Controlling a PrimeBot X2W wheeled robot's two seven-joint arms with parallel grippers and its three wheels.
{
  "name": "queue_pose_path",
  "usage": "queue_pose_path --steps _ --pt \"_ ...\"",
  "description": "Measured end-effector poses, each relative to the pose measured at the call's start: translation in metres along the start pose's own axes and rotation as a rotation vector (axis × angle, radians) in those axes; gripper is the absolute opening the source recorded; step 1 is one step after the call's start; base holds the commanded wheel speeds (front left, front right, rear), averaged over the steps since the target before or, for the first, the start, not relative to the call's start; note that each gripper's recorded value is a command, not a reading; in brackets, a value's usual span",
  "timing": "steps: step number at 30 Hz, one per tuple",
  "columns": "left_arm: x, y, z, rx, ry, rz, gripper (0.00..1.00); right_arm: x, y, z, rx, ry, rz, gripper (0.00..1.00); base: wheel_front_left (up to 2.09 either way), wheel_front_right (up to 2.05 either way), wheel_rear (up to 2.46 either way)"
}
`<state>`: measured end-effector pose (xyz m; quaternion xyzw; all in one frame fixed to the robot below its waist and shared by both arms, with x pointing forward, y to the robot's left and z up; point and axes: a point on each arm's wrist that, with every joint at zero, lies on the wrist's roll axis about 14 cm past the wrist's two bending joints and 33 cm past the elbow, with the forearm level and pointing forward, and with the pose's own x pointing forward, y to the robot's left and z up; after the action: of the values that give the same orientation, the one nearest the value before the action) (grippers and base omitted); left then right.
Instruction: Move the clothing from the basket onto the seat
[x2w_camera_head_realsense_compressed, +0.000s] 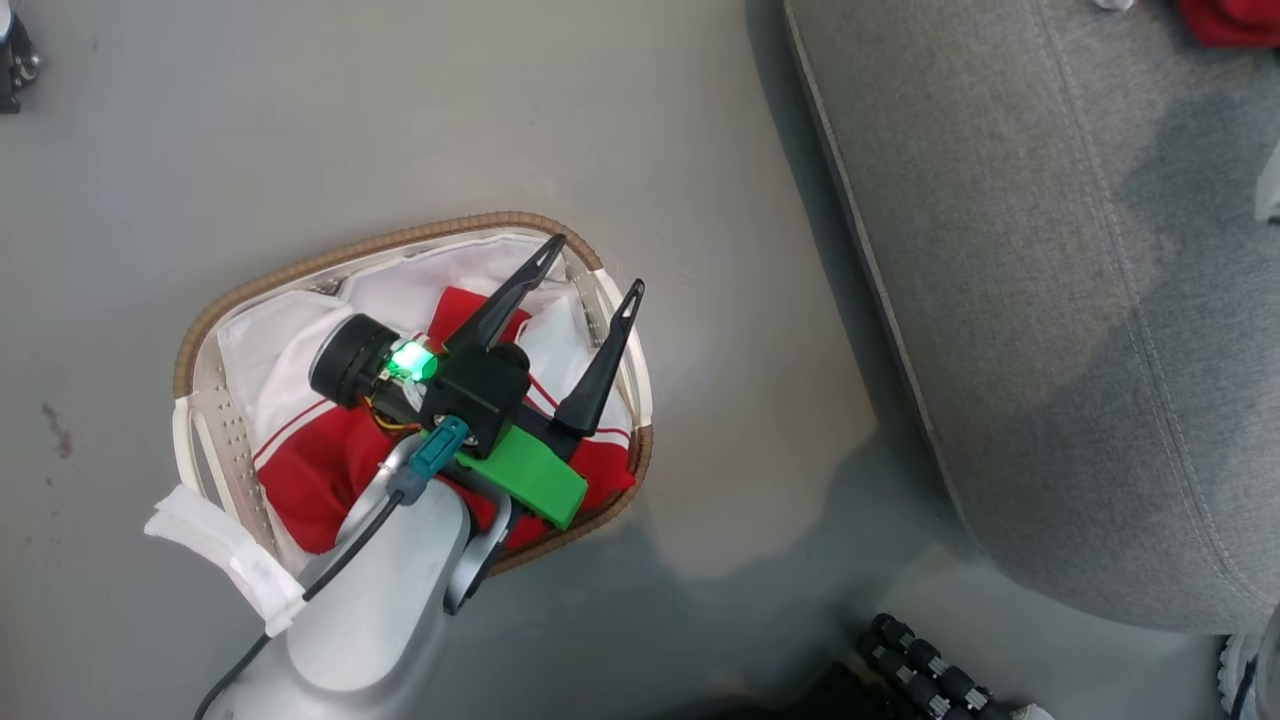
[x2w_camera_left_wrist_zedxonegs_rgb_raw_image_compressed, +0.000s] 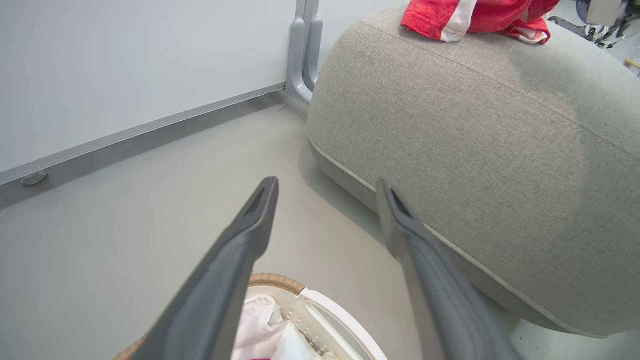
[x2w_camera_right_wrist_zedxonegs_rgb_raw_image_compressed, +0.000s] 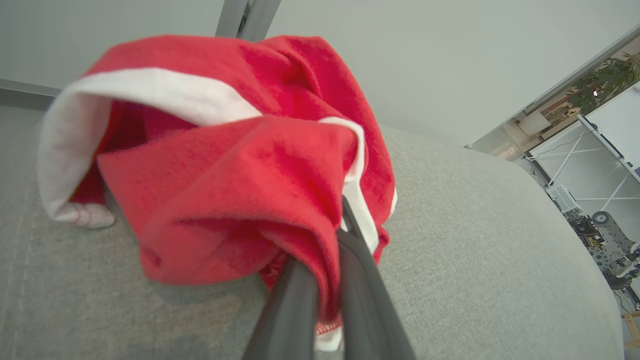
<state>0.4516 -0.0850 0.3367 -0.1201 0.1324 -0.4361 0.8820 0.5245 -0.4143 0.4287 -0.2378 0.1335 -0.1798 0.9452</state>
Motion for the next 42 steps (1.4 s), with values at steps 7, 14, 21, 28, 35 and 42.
queue_pose_path --steps 7,14,21,28,35,42 --pt "-0.002 -0.006 0.019 0.011 -0.028 0.007 1.00 -0.028 0.002 -0.012 0.018 0.027 0.033 1.00 0.00 0.00 0.00" --pt "-0.012 -0.013 0.046 0.001 -0.073 0.051 1.00 -0.058 0.005 -0.012 0.026 0.022 0.080 1.00 0.00 0.00 0.00" --pt "-0.037 -0.011 0.074 0.008 -0.120 0.140 1.00 -0.071 -0.001 0.033 0.072 -0.097 0.101 1.00 0.00 0.00 0.00" --pt "-0.085 0.015 0.110 0.013 -0.212 0.329 1.00 -0.085 0.009 0.096 0.140 -0.258 0.144 1.00 0.00 0.00 0.00" --pt "-0.155 0.048 0.129 0.017 -0.284 0.556 1.00 -0.111 0.056 0.149 0.274 -0.386 0.245 1.00 0.00 0.00 0.00" --pt "-0.219 0.065 0.127 -0.001 -0.319 0.737 1.00 -0.147 0.118 0.168 0.388 -0.418 0.389 1.00 0.00 0.00 0.00"
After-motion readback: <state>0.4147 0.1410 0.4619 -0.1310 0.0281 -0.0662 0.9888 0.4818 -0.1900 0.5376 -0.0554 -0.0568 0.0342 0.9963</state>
